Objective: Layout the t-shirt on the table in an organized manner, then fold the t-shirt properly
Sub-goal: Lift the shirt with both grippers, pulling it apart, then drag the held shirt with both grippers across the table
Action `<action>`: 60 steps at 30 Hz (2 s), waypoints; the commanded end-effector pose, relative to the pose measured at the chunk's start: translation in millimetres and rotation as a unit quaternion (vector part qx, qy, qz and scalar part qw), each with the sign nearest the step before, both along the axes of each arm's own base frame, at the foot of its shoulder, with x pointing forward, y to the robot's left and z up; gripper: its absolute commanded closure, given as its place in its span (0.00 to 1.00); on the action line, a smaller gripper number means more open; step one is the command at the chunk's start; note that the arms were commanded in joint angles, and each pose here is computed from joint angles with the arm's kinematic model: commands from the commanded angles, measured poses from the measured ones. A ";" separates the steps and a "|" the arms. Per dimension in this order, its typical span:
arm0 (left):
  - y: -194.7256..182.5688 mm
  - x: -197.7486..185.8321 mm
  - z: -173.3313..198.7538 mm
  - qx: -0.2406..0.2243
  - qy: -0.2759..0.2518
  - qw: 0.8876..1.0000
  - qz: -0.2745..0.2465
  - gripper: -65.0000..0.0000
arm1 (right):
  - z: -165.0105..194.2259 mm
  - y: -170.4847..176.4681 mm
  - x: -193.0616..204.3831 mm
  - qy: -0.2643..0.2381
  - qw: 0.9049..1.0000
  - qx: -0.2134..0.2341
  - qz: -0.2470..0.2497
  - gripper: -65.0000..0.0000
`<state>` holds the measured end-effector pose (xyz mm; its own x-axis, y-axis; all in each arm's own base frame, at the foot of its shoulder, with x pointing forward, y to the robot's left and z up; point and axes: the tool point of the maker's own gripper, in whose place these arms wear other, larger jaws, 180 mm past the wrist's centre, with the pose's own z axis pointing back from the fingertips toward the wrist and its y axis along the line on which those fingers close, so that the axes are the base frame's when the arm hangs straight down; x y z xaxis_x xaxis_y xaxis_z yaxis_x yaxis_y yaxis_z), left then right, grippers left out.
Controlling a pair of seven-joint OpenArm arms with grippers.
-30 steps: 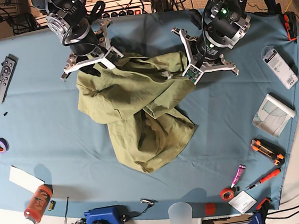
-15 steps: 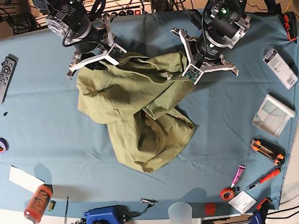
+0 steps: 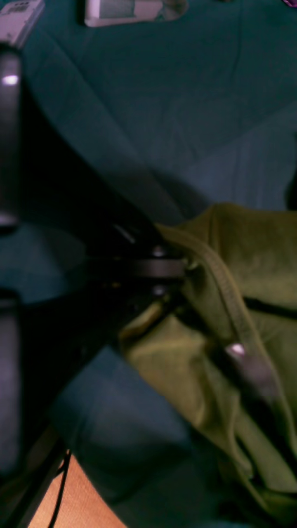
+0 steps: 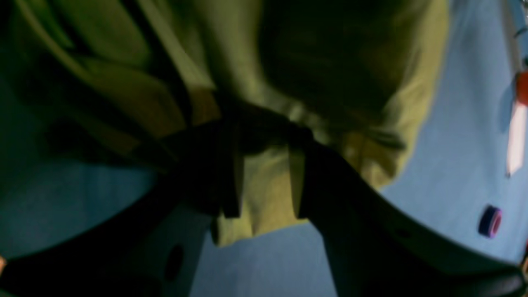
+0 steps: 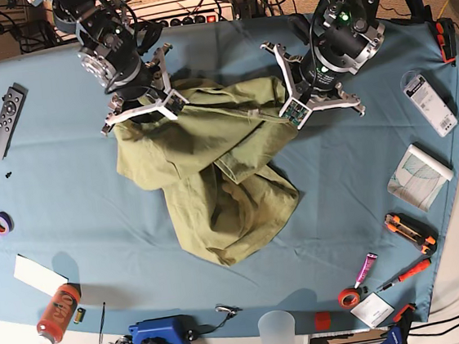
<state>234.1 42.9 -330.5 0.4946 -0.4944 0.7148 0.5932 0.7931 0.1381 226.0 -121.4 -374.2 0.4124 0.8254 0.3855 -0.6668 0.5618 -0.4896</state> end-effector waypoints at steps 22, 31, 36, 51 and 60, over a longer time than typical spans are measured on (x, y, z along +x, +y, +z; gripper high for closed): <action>-6.9 29.4 59.9 -0.023 -0.143 0.989 -0.008 1.00 | 173.8 -33.5 120.8 -0.333 0.932 0.069 -0.127 1.00; -0.6 94.2 126.3 -0.041 -0.264 0.963 0.019 1.00 | 191.5 -78.0 146.2 -0.338 0.916 0.123 -0.178 1.00; 3.4 136.7 144.7 -0.037 -0.289 0.956 0.024 1.00 | 185.1 -88.9 169.2 -0.326 0.919 0.120 -0.186 1.00; 22.0 226.2 179.6 -0.031 -0.253 0.966 0.053 1.00 | 265.3 -117.3 276.6 -0.361 0.883 0.177 -0.244 1.00; -9.1 198.2 141.4 -0.088 -0.169 0.982 -0.003 1.00 | 253.6 -124.9 274.4 -0.334 0.888 0.168 -0.267 1.00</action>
<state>425.7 35.0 -213.5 0.2705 -0.3793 0.8849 0.5572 0.8112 0.1774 496.3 -244.4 -146.1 0.3583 0.3669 0.8585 0.0862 0.9026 -0.4217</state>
